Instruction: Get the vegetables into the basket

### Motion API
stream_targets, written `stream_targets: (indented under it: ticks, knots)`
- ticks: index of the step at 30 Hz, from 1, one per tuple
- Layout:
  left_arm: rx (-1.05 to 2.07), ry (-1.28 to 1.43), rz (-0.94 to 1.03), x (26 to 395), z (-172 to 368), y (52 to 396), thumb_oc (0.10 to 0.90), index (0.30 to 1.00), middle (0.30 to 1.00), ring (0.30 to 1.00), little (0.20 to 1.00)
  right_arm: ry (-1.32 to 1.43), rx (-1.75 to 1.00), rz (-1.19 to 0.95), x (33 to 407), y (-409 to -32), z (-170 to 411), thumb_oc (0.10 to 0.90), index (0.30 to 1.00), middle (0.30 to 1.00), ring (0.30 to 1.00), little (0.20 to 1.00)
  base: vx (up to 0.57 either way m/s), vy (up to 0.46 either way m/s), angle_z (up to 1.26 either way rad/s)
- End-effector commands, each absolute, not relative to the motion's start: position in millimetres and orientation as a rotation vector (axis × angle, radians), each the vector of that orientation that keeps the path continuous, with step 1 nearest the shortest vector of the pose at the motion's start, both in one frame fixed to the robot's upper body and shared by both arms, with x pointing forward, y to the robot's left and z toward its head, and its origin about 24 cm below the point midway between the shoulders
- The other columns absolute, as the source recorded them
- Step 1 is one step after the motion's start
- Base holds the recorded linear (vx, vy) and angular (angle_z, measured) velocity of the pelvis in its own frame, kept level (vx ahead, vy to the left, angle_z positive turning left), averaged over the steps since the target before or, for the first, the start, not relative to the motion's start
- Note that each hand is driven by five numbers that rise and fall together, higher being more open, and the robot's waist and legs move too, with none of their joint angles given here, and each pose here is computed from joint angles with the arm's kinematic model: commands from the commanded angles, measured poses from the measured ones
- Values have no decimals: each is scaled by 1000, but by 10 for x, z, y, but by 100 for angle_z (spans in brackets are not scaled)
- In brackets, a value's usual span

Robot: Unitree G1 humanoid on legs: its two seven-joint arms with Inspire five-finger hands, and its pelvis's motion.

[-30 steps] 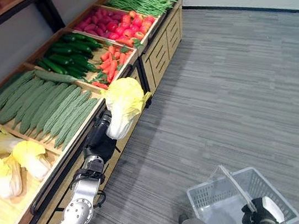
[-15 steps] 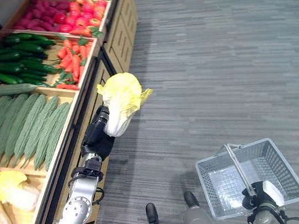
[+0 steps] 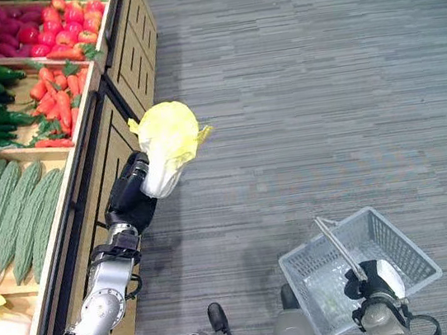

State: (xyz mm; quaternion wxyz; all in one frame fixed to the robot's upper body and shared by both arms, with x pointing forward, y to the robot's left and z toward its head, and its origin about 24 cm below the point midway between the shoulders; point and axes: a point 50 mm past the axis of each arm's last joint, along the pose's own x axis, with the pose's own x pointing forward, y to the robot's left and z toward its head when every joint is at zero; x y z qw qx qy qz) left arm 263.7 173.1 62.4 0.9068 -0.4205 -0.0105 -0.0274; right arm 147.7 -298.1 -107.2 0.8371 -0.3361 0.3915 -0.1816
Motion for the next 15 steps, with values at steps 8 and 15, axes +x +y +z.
stream_targets:
  ticks: [8, 15]
  knots:
    - [-938, -223, -153, 2685, 970, 1708, 400, 300, 300, 300, 300, 490, -823, -367, 1924, -3045, -582, 400, 300, 300, 300, 300, 29, -227, -17]
    - [-997, -153, -217, 2684, 873, 1489, 400, 300, 300, 300, 300, 312, -950, -397, 2196, -3221, -147, 400, 300, 300, 300, 300, 16, -80, -12]
